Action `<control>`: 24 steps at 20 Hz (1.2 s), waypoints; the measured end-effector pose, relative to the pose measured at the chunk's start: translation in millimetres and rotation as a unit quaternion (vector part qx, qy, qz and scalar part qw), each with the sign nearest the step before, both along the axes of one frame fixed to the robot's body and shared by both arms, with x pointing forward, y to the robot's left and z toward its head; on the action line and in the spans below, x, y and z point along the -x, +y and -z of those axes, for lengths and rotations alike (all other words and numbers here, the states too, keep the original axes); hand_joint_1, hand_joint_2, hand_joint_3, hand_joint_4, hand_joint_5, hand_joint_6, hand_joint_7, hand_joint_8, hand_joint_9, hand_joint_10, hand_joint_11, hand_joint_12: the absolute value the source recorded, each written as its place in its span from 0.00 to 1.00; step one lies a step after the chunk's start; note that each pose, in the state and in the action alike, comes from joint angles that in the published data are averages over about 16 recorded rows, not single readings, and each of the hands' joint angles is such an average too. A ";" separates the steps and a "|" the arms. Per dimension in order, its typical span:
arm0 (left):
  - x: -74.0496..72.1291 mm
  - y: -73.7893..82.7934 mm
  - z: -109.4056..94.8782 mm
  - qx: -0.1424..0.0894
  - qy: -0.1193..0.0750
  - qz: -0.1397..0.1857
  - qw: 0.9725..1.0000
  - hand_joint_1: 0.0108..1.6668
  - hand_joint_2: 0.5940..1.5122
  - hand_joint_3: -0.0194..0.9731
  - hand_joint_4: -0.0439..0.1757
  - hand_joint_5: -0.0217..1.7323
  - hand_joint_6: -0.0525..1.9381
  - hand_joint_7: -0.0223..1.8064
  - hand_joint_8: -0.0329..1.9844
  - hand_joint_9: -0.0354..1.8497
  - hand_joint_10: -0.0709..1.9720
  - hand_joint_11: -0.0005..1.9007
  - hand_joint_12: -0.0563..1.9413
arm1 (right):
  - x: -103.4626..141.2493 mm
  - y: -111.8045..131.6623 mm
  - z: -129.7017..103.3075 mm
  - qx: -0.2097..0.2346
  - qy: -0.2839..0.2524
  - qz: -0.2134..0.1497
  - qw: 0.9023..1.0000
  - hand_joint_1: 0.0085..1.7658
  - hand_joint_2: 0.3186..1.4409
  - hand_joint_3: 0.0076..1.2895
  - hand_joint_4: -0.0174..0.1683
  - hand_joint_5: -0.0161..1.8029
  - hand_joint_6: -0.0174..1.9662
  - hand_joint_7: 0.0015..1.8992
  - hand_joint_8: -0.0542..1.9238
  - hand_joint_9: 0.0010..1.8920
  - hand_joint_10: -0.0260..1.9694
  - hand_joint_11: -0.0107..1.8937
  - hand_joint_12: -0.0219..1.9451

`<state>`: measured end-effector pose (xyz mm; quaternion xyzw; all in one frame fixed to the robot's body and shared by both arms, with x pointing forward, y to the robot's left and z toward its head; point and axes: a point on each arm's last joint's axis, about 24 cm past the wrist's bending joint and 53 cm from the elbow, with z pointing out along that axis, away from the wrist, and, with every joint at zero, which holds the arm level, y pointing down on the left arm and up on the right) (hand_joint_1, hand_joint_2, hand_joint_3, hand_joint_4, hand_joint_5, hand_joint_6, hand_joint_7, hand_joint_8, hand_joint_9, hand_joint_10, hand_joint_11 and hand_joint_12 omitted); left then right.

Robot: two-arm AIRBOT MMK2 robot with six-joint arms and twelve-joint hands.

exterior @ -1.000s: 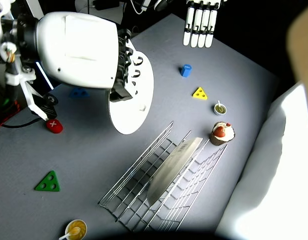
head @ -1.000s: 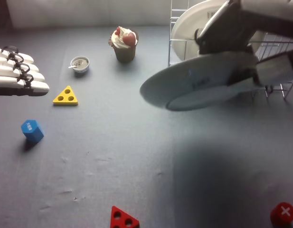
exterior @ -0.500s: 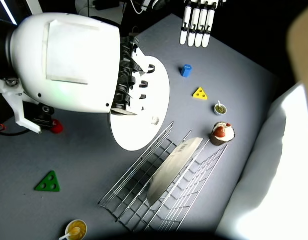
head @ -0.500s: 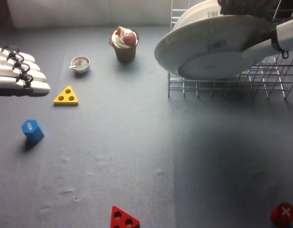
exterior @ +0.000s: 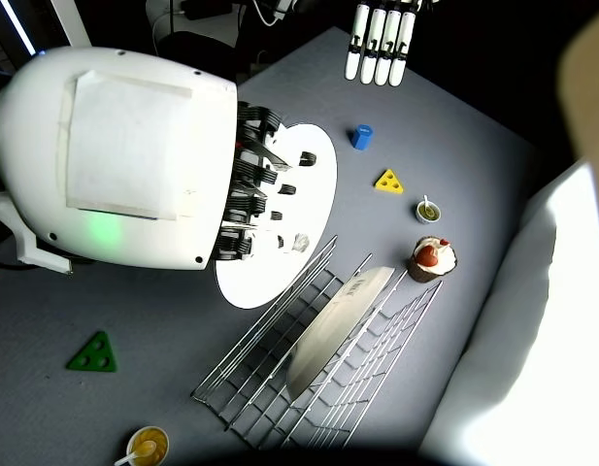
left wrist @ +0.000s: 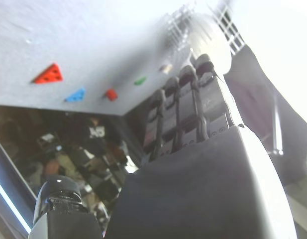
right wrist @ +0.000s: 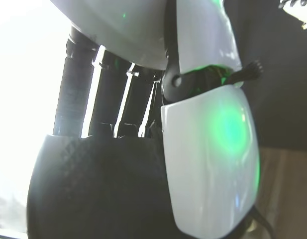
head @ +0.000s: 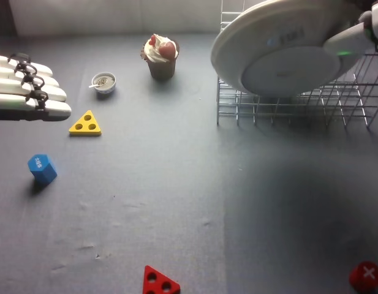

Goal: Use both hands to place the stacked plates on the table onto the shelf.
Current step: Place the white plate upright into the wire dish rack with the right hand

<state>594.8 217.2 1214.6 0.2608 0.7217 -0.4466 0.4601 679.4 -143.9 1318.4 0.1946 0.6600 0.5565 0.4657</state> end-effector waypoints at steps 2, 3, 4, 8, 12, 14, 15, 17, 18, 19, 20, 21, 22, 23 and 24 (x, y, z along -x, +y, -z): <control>0.4 -0.6 -1.7 0.004 -0.001 0.002 1.000 0.01 0.30 0.04 0.22 0.08 0.04 0.08 0.02 0.08 0.04 0.07 0.03 | -2.8 -4.0 1.0 -0.008 0.010 0.005 1.000 0.84 0.53 0.00 0.05 0.55 0.35 0.64 0.23 0.68 0.25 0.55 0.66; 0.4 -0.8 -2.6 0.006 -0.001 0.003 1.000 0.01 0.30 0.04 0.22 0.08 0.04 0.08 0.02 0.08 0.04 0.07 0.03 | -4.0 -5.7 1.6 -0.011 0.014 0.006 1.000 0.84 0.53 0.00 0.05 0.55 0.35 0.63 0.24 0.68 0.25 0.54 0.66; 0.4 -0.9 -3.7 0.008 -0.002 0.003 1.000 0.01 0.30 0.04 0.22 0.08 0.04 0.08 0.02 0.08 0.04 0.07 0.03 | -5.0 -7.1 2.4 -0.013 0.018 0.008 1.000 0.84 0.53 0.00 0.05 0.55 0.34 0.63 0.25 0.68 0.26 0.54 0.67; 0.5 -1.8 -7.0 0.016 -0.002 0.005 1.000 0.01 0.30 0.04 0.21 0.08 0.04 0.08 0.02 0.08 0.04 0.07 0.03 | -9.0 -13.3 5.5 -0.018 0.029 0.015 0.999 0.84 0.54 0.00 0.05 0.54 0.34 0.60 0.29 0.66 0.29 0.53 0.69; 2.7 -4.5 -7.6 0.020 -0.001 0.009 1.000 0.02 0.30 0.04 0.21 0.07 0.04 0.08 0.02 0.09 0.04 0.07 0.03 | -11.9 -18.0 6.5 -0.016 0.030 0.020 0.999 0.84 0.55 0.00 0.05 0.52 0.36 0.60 0.30 0.64 0.32 0.53 0.68; 3.9 -6.2 -7.7 0.021 0.000 0.010 1.000 0.02 0.30 0.04 0.21 0.07 0.04 0.09 0.02 0.09 0.04 0.07 0.03 | -12.9 -19.7 6.6 -0.015 0.030 0.022 0.999 0.84 0.55 0.00 0.05 0.52 0.37 0.60 0.30 0.64 0.32 0.52 0.68; 4.3 -6.9 -7.8 0.022 0.001 0.011 1.000 0.02 0.30 0.04 0.21 0.07 0.04 0.09 0.02 0.09 0.04 0.07 0.03 | -13.6 -20.7 6.7 -0.014 0.030 0.023 0.999 0.84 0.55 0.00 0.05 0.51 0.37 0.60 0.30 0.64 0.32 0.52 0.68; 4.9 -8.3 -8.4 0.025 0.002 0.011 1.000 0.02 0.30 0.04 0.21 0.07 0.04 0.08 0.02 0.09 0.04 0.07 0.03 | -14.9 -22.9 6.8 -0.015 0.030 0.026 0.999 0.84 0.55 0.00 0.05 0.51 0.38 0.60 0.30 0.63 0.33 0.52 0.68; 5.3 -9.1 -8.5 0.026 0.002 0.012 1.000 0.02 0.30 0.04 0.21 0.07 0.04 0.08 0.02 0.09 0.04 0.07 0.03 | -15.6 -24.1 6.7 -0.015 0.030 0.027 0.999 0.84 0.56 0.00 0.05 0.51 0.38 0.60 0.30 0.63 0.34 0.51 0.68; 5.7 -9.9 -8.4 0.027 0.003 0.013 1.000 0.02 0.31 0.04 0.22 0.07 0.04 0.08 0.02 0.09 0.04 0.07 0.03 | -16.2 -25.2 6.6 -0.016 0.031 0.028 0.999 0.84 0.56 0.00 0.05 0.51 0.38 0.60 0.30 0.63 0.33 0.51 0.69; 6.3 -10.9 -8.1 0.027 0.003 0.014 1.000 0.02 0.31 0.04 0.22 0.07 0.04 0.08 0.02 0.09 0.04 0.07 0.03 | -16.9 -26.3 6.4 -0.016 0.031 0.029 0.999 0.84 0.56 0.00 0.05 0.50 0.38 0.60 0.30 0.63 0.33 0.51 0.69; 6.9 -12.0 -7.6 0.028 0.004 0.015 0.999 0.02 0.31 0.04 0.22 0.07 0.04 0.08 0.02 0.08 0.04 0.07 0.03 | -17.5 -27.4 6.3 -0.017 0.032 0.030 0.999 0.84 0.56 0.00 0.05 0.50 0.38 0.60 0.30 0.63 0.33 0.51 0.69; 7.4 -13.2 -7.1 0.028 0.005 0.017 0.999 0.02 0.31 0.04 0.22 0.07 0.04 0.08 0.02 0.08 0.04 0.07 0.03 | -18.1 -28.3 6.1 -0.018 0.032 0.031 0.999 0.84 0.56 0.00 0.05 0.50 0.38 0.60 0.30 0.63 0.33 0.51 0.69; 7.9 -14.5 -6.6 0.028 0.005 0.019 0.999 0.02 0.31 0.04 0.21 0.07 0.04 0.08 0.02 0.08 0.04 0.07 0.03 | -18.5 -29.0 5.8 -0.020 0.033 0.032 0.999 0.84 0.56 0.00 0.05 0.50 0.38 0.60 0.31 0.63 0.34 0.51 0.69; 8.3 -15.8 -6.2 0.029 0.006 0.020 0.999 0.02 0.32 0.04 0.21 0.07 0.04 0.08 0.02 0.08 0.04 0.07 0.03 | -18.8 -29.6 5.3 -0.021 0.034 0.033 0.999 0.84 0.56 0.00 0.05 0.50 0.38 0.60 0.31 0.63 0.34 0.51 0.69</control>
